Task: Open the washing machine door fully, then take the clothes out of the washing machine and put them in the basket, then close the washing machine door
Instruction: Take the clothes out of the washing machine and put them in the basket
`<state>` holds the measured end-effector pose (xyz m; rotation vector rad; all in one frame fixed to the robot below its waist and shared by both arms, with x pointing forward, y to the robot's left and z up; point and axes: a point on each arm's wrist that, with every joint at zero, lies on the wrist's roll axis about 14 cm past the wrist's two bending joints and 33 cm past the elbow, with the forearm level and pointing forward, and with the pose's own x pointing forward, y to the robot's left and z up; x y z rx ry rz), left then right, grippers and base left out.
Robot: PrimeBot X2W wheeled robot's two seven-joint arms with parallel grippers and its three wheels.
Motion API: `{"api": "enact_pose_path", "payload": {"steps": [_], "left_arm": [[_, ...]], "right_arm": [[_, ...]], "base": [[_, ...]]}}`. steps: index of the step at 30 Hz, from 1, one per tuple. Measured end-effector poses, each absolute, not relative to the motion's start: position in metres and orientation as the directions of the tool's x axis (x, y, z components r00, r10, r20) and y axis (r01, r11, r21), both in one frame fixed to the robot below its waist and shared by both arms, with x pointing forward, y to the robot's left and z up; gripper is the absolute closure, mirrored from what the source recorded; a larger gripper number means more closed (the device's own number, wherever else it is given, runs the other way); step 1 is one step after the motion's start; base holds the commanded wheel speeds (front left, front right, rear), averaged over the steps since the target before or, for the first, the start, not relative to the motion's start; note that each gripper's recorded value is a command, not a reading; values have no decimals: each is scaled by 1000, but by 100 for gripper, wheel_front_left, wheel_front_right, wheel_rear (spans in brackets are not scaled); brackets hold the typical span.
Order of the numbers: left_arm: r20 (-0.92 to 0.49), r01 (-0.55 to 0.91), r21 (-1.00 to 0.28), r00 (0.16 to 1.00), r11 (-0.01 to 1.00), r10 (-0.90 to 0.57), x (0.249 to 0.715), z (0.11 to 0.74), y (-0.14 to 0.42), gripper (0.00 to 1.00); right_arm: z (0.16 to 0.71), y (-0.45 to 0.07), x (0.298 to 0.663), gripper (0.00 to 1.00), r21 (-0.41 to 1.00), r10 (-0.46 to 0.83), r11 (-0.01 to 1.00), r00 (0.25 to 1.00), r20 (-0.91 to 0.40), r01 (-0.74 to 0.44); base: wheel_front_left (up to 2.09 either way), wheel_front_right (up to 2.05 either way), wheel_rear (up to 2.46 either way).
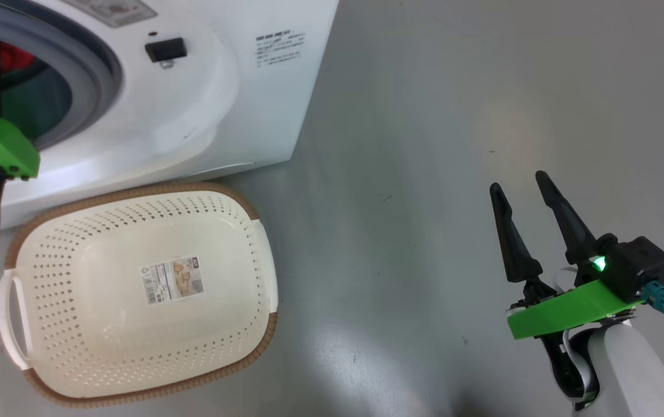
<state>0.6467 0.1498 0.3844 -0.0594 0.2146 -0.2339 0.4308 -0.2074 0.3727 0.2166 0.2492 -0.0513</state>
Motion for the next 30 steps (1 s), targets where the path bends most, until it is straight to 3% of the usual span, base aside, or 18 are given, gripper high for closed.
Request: {"api": "enact_pose_path", "payload": {"steps": [8,30], "left_arm": [[-112,174,-125,976,977,-188,653,414,160,100],[75,109,-211,993,971,-96,583,479,180,100]], "right_arm": [[374,-203,434,0,215,-12,974,970,-244,66],[392,-189,437,0,241,29,970,980,-195,20]], "base": [[0,0,0],[0,0,0]]}}
